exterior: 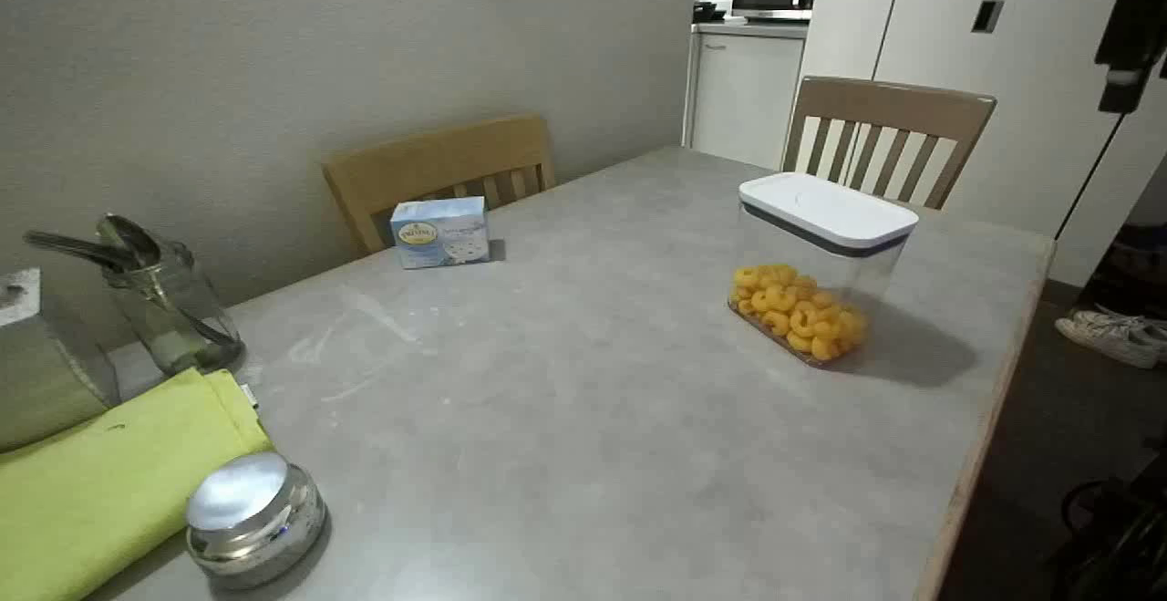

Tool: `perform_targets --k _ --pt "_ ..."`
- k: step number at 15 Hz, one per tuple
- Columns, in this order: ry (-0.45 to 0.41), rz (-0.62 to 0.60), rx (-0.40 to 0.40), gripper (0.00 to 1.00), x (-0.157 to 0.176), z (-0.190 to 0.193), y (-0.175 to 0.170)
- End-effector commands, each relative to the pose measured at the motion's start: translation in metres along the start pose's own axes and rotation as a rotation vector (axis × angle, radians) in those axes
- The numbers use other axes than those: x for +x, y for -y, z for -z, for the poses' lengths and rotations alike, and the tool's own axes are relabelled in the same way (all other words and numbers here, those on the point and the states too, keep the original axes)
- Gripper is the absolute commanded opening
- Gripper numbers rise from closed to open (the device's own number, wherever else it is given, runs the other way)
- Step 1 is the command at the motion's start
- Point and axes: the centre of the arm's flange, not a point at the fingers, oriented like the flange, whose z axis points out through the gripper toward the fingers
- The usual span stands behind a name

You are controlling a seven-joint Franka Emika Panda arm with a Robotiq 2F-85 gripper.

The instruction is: Press the button atop the lid and then remove the lid and put it on the table

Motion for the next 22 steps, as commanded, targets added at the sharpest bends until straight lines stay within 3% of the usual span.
perform_targets --k 1,8,14,19,20,21,22 --pt "0.0 0.0 0.0 1.0 0.0 0.0 0.0" --pt "-0.024 -0.075 0.029 1.0 0.015 -0.002 0.007" --pt "-0.17 -0.131 0.051 1.0 0.07 -0.015 0.03" --pt "-0.244 -0.145 0.091 1.0 0.112 -0.022 0.066" --pt "-0.243 -0.162 0.093 1.0 0.117 -0.02 0.076" --pt "-0.237 -0.14 0.086 1.0 0.094 -0.018 0.063" --pt "-0.235 -0.146 0.087 1.0 0.1 -0.019 0.071"
